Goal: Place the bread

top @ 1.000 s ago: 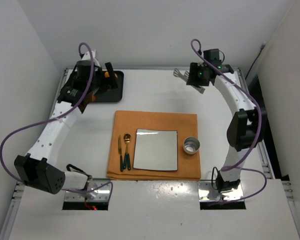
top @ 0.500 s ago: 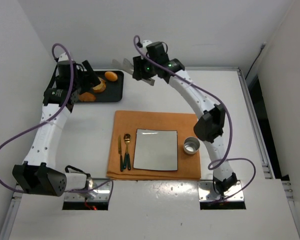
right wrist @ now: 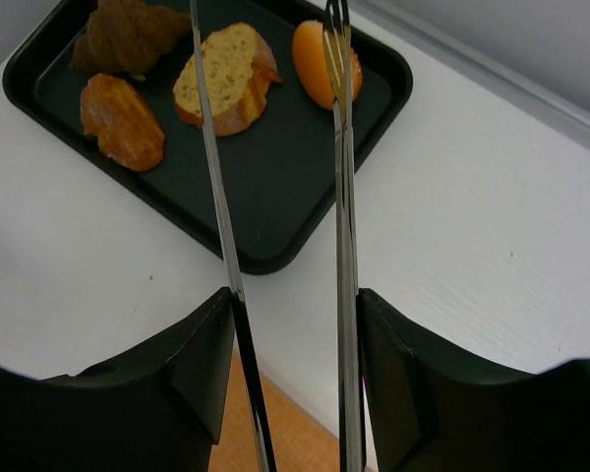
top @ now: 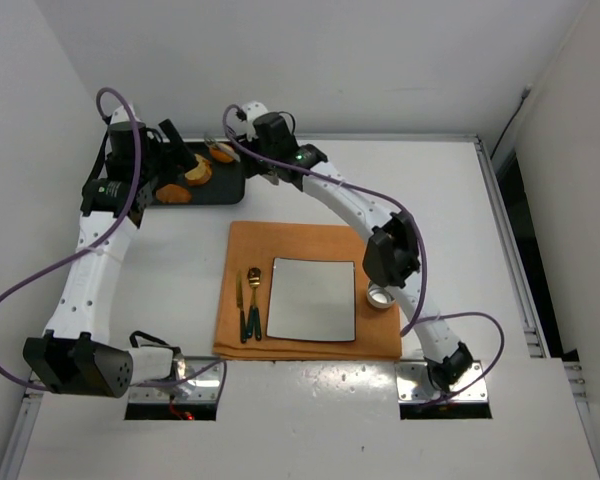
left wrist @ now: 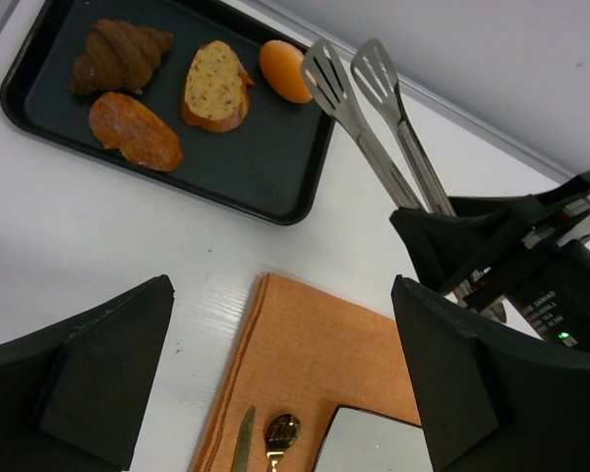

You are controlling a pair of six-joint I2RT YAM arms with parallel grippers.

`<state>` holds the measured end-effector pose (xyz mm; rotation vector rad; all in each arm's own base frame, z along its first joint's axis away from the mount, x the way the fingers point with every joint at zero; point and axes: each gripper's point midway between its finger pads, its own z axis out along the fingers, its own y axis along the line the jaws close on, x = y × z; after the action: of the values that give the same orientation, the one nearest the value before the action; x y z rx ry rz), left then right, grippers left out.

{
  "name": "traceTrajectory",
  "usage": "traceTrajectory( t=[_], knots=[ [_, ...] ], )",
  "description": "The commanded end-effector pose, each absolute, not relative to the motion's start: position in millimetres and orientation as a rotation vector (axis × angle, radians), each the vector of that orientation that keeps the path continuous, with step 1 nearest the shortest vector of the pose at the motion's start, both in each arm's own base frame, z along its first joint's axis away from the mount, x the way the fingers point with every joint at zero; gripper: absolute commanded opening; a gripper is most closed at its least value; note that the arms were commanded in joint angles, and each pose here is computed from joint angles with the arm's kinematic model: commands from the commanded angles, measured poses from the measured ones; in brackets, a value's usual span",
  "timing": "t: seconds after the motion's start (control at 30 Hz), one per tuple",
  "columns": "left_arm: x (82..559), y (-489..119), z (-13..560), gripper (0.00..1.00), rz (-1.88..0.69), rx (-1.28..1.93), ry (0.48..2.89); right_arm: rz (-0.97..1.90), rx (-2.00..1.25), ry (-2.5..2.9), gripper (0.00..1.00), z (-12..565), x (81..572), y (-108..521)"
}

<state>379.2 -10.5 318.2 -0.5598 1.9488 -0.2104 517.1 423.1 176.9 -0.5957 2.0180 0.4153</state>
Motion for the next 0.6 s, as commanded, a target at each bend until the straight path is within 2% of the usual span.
traceTrajectory(
  t=[0.0,0.2,0.57],
  knots=[
    [376,-11,332,1.0,-0.248,-0.563,1.911,0.381,-0.561,1.836,0.51,216,541,433],
    [378,-11,325,1.0,-0.244,-0.566,1.929,0.273,-0.576,1.83,0.5,192,552,430],
    [380,-7,319,1.0,-0.235,-0.577,1.935,0.305,-0.61,1.861,0.5,159,553,440]
  ],
)
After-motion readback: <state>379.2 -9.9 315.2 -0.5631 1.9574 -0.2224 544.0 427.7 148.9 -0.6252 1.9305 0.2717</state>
